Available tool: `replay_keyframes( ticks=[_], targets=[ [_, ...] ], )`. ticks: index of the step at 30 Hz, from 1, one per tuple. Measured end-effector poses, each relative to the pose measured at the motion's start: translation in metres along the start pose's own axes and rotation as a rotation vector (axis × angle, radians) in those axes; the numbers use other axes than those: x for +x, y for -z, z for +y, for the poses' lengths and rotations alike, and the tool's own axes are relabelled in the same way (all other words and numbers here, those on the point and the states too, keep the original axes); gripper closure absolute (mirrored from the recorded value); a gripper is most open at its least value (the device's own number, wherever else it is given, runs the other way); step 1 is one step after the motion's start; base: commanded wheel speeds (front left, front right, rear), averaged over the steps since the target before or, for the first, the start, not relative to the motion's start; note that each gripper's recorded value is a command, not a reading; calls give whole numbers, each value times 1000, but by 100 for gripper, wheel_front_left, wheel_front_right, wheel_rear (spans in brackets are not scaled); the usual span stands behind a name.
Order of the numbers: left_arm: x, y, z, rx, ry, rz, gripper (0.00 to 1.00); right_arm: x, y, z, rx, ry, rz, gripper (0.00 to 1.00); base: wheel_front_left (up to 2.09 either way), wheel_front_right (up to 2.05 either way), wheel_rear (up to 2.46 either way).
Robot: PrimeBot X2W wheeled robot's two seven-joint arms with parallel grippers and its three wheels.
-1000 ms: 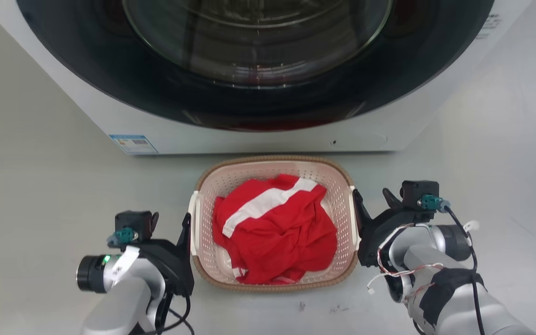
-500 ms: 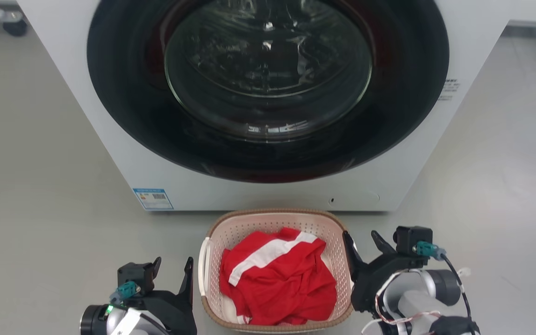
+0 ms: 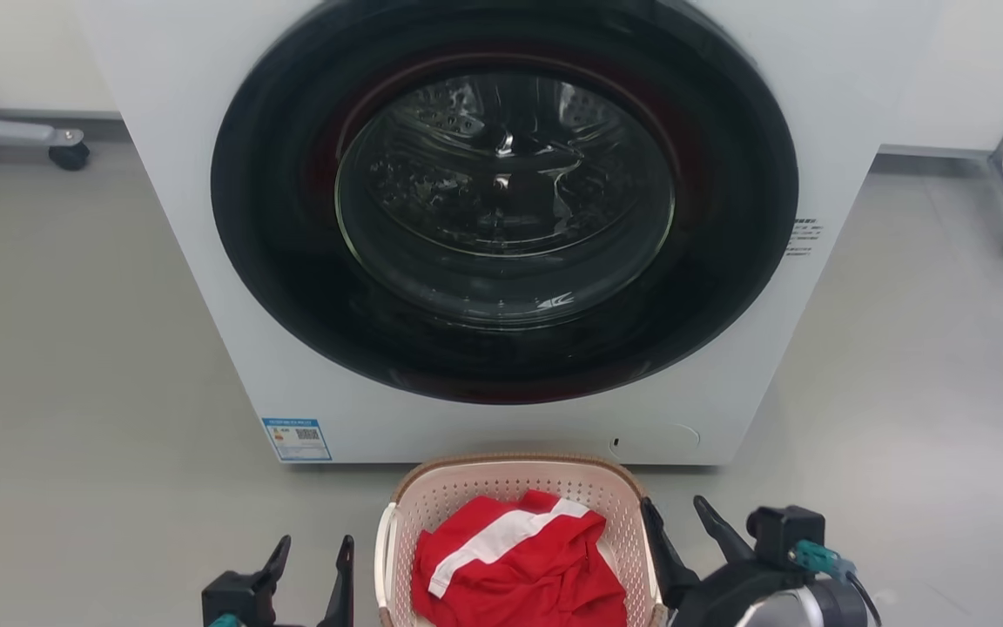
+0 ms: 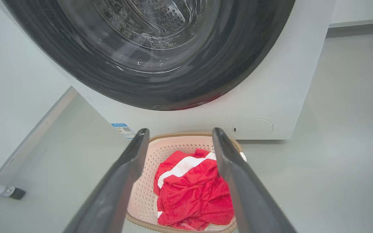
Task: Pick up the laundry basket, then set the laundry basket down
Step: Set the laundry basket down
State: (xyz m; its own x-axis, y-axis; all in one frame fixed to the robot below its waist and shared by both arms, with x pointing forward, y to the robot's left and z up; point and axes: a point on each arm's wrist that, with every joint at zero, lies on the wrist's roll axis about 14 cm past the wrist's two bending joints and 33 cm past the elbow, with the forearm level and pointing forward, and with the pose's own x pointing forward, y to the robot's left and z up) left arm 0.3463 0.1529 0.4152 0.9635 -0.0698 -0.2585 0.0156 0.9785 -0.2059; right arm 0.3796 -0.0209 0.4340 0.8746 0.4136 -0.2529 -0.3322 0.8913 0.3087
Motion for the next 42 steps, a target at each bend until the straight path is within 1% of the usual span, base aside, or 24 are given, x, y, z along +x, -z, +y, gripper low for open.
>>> replay_keyframes(
  ticks=[4, 12, 24, 31, 36, 42],
  targets=[
    [-11, -8, -5, 7, 14, -44, 0, -14, -2, -7, 6, 28, -37, 0, 0, 0, 0],
    [-25, -23, -3, -10, -2, -114, 0, -36, -16, -18, -3, 76, -135, 0, 0, 0, 0],
    [-38, -43, -8, -3, 6, -192, 0, -66, -45, -22, -58, 132, -284, 0, 0, 0, 0],
    [-44, -40, -6, -4, -2, -192, 0, -77, -55, -19, -92, 146, -334, 0, 0, 0, 0],
    [-46, -42, -12, 6, 8, -203, 0, -90, -58, -26, -103, 182, -361, 0, 0, 0, 0],
    [-46, -48, -16, 8, 17, -224, 0, -95, -65, -24, -123, 188, -391, 0, 0, 0, 0]
  ],
)
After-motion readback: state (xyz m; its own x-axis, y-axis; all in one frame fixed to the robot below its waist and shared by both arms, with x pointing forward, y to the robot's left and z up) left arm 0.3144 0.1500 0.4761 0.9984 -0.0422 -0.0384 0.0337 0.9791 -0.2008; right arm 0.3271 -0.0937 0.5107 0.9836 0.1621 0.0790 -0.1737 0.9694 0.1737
